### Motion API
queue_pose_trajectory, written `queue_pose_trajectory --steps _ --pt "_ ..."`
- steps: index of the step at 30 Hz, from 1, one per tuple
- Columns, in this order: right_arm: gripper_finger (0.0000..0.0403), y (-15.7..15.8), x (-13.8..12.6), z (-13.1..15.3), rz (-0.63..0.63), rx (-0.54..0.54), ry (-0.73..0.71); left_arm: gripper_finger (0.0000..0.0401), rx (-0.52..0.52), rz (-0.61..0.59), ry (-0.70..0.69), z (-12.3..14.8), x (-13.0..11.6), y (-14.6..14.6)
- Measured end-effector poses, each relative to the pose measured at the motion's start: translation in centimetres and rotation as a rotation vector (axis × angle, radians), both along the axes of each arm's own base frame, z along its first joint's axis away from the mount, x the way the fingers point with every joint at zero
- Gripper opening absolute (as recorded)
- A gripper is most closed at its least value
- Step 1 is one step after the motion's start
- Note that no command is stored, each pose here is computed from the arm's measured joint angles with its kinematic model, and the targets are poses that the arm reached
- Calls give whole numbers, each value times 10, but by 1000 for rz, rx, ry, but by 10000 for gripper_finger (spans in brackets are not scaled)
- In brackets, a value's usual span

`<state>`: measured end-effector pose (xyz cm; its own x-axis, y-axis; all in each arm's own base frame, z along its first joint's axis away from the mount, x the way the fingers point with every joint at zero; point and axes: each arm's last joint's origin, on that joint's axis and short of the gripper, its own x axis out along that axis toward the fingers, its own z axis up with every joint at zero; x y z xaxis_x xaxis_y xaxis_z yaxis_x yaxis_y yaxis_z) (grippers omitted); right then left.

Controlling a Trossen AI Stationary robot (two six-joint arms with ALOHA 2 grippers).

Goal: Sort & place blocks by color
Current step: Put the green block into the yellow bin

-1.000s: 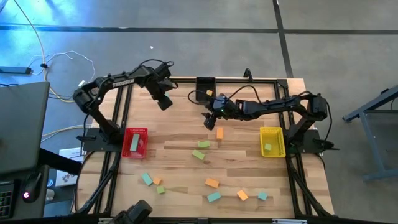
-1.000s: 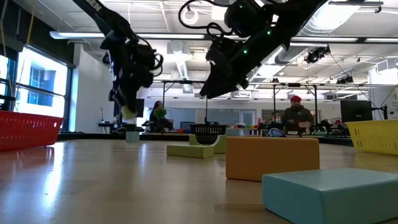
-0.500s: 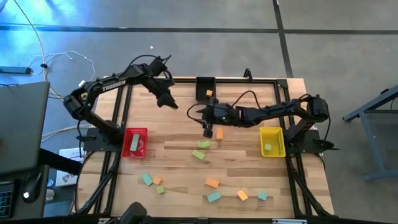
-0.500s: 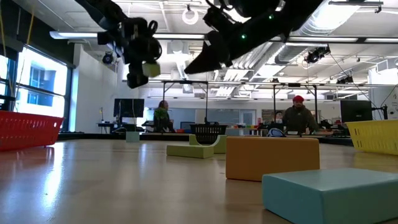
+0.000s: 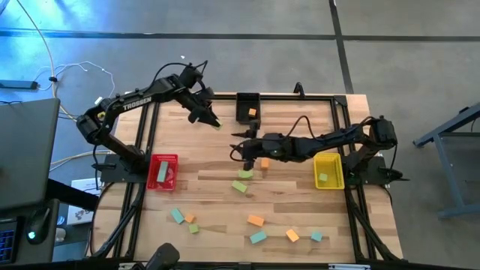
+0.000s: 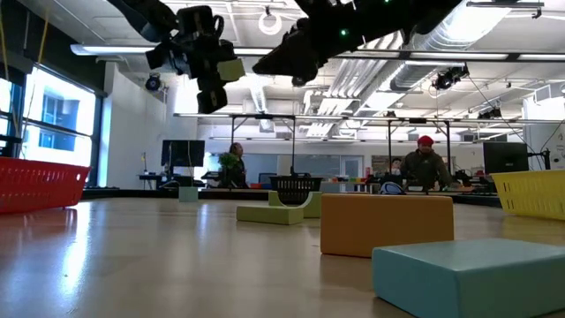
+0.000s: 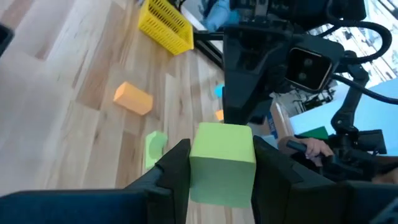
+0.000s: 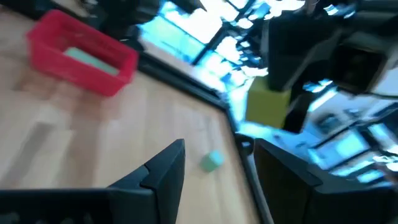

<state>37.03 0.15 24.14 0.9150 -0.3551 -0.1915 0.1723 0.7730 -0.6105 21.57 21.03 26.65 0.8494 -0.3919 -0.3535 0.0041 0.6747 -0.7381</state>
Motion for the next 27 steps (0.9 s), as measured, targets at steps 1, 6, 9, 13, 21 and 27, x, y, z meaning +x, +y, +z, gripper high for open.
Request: queue_pose_trajectory --steps 1,6,9,13,21,27 --pt "179 0 0 2 -10 -20 -13 108 0 -4 -5 1 2 -1" --pt "179 0 1 10 -9 -69 -78 108 11 -33 -32 4 15 -8" --pt "179 0 1 11 -5 -96 -83 108 16 -48 -53 7 23 -12" --pt "179 1 1 12 -1 -118 -82 108 36 -41 -70 11 33 -17" --pt "179 1 1 16 -6 -132 -108 108 48 -43 -99 17 46 -26" --pt "178 1 1 16 -39 -141 -112 108 63 -51 -113 20 56 -35"
